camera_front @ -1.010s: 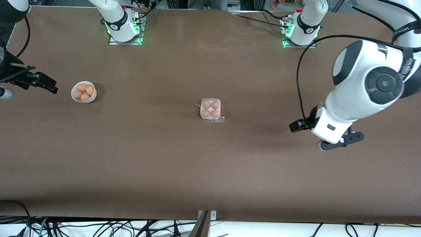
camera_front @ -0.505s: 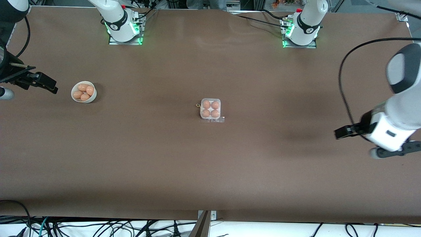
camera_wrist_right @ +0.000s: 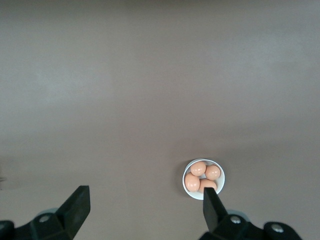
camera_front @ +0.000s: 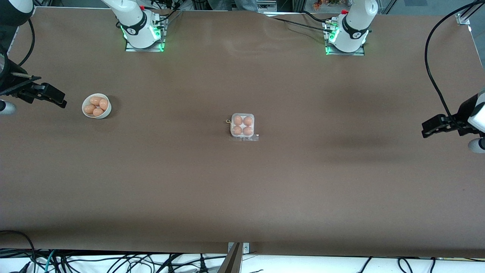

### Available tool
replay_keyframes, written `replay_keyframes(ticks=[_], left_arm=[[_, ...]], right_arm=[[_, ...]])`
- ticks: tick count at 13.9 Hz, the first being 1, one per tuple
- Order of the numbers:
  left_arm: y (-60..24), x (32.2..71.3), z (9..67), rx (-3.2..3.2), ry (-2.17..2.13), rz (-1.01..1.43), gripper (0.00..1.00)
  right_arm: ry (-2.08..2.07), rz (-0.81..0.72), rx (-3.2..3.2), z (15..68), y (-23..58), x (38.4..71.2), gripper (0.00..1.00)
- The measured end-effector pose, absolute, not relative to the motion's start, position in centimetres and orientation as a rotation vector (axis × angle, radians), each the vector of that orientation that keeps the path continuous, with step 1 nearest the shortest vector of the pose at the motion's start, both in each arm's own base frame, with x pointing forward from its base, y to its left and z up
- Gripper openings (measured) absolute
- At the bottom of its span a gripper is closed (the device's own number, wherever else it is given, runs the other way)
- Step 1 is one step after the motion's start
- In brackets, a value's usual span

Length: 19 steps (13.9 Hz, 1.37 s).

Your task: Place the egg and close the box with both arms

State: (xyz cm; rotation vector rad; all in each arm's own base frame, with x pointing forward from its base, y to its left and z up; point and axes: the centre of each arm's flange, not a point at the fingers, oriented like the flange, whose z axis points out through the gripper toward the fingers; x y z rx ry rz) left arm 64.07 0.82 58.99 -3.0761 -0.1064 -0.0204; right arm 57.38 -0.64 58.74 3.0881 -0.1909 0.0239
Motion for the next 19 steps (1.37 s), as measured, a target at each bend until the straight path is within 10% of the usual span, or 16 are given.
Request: replay_keyframes(ticks=[19], left_arm=[[-2.4,60.6,57.9,-3.137,-0.018,0.014,1.00]], right_arm=[[-0.191,0.024,3.088,58.7,-0.6,57.4,1.00]])
